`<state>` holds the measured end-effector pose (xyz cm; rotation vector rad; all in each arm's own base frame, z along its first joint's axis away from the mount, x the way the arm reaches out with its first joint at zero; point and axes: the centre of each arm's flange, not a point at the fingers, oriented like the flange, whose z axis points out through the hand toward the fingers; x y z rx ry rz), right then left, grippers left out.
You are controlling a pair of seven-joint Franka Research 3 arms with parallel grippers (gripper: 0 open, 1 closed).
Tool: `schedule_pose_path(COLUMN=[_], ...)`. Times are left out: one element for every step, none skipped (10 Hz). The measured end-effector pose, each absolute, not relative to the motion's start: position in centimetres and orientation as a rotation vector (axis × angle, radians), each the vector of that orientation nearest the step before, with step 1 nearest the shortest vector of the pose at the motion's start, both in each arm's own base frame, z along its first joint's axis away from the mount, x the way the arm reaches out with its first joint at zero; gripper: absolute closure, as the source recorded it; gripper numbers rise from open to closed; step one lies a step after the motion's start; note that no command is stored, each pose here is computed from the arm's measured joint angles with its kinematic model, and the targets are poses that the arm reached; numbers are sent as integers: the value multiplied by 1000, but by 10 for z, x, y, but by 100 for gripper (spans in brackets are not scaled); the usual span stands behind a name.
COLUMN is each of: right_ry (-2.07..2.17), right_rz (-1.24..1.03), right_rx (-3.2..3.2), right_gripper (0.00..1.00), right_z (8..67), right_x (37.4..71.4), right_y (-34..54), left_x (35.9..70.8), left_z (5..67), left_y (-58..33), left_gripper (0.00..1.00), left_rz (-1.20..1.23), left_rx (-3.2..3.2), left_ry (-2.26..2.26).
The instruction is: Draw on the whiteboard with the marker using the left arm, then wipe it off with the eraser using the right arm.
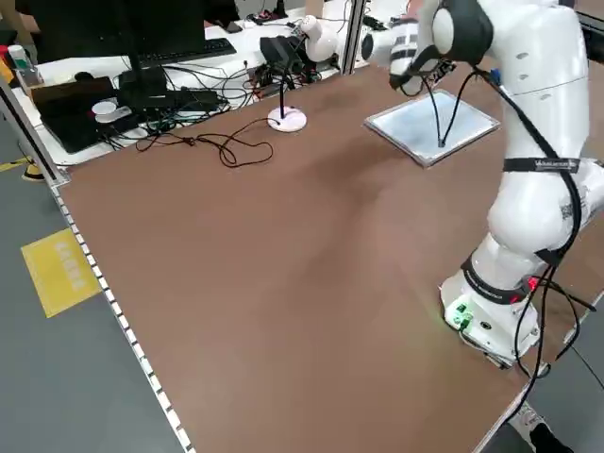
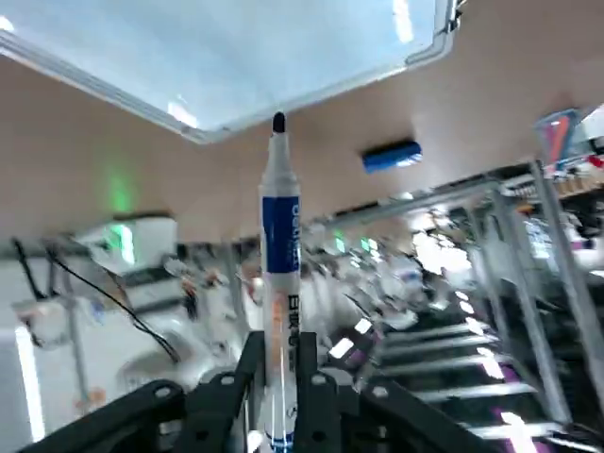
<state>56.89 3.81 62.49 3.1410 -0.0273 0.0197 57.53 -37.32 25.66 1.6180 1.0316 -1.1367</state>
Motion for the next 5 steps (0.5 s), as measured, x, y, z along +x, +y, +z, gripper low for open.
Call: schedule_pose_path(right_ry=[-27, -28, -28, -28, -28], right_rz=[20, 20, 19, 19, 18], right_rx=[3141, 3141, 3141, 3141, 3141], right_gripper=[0, 0, 0, 0, 0], right_z=[625, 625, 625, 625, 625], right_x=[569, 569, 569, 569, 569], right_y=[38, 38, 38, 38, 38], left_x=[574, 572, 568, 562, 556], left_z=[243, 229, 215, 202, 189], left_y=[-385, -396, -407, -417, -425], left_gripper=[83, 83, 83, 83, 83], left_rz=[-1176, -1210, -1242, -1265, -1276], left_rx=[1545, 1482, 1434, 1401, 1381], left_ry=[1059, 1085, 1104, 1113, 1112])
